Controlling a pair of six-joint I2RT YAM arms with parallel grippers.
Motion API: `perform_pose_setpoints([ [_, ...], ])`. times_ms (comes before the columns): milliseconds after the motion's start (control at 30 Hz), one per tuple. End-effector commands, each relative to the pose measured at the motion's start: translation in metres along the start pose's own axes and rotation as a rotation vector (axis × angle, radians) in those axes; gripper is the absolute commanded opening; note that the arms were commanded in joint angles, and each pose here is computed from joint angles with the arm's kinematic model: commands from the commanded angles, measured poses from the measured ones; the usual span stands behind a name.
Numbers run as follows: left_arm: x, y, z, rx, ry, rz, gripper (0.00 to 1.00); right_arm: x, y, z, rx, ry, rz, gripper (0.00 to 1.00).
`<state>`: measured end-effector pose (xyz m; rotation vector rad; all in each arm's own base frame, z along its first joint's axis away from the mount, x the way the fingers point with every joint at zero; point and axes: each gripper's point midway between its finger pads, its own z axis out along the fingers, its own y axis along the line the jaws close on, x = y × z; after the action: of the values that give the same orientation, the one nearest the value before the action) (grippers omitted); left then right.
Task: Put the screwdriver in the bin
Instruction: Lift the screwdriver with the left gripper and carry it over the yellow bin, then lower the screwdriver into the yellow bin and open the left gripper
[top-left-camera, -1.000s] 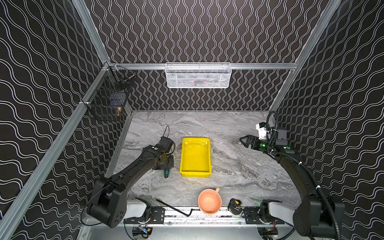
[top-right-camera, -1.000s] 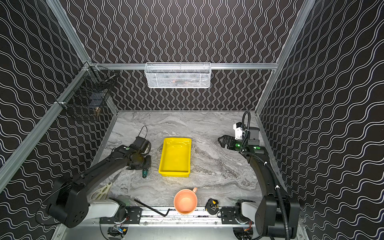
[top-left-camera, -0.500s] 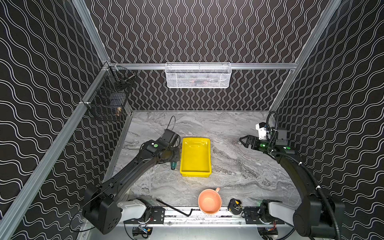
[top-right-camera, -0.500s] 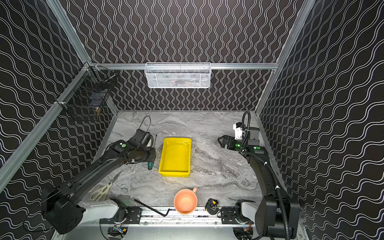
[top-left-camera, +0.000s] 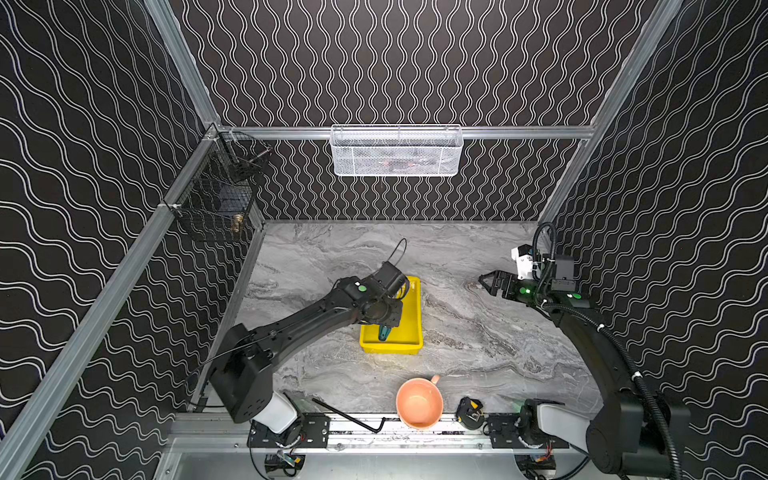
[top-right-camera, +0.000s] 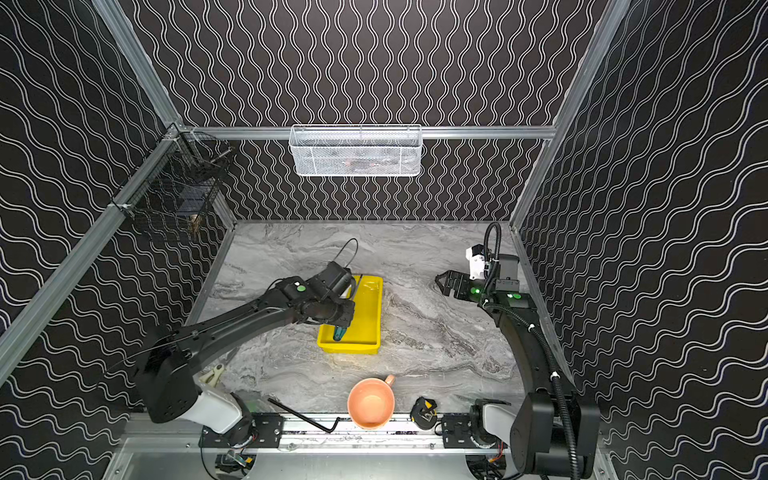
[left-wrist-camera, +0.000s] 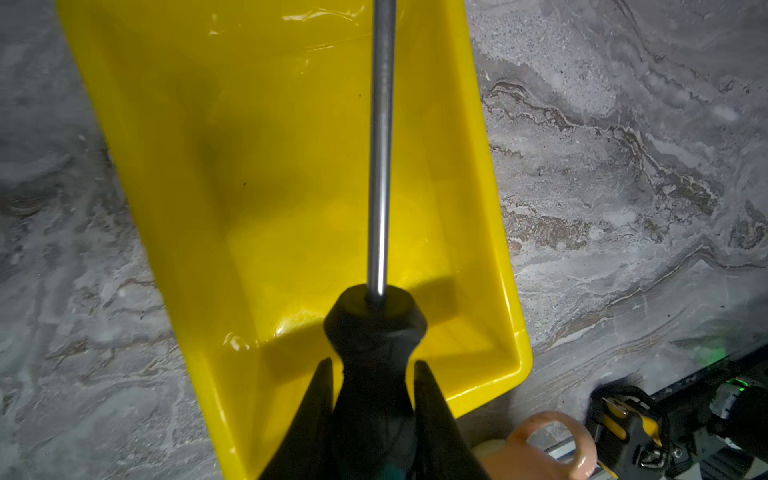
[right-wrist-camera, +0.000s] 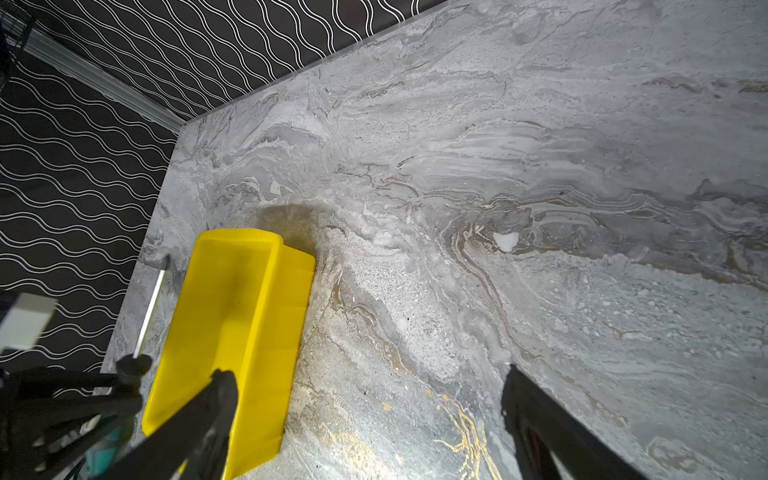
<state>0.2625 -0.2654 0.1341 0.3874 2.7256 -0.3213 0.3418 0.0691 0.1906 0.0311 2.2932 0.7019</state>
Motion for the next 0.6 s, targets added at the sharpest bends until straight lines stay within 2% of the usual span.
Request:
perform_pose_setpoints([
  [0,-0.007,-0.012,0.011,0.007,-0.021,0.058,0.0,-0.002,0.002,-0.001,-0.007,-0.003,-0.014,0.99],
  [233,0.006,-0.019,0.042,-0.011,0.026,0.113,0.0,-0.001,0.001,-0.001,-0.004,0.0,-0.013,0.99],
  [567,0.011,-0.02,0.072,-0.028,0.032,0.148,0.0,0.0,0.001,0.0,-0.002,0.003,-0.012,0.99],
])
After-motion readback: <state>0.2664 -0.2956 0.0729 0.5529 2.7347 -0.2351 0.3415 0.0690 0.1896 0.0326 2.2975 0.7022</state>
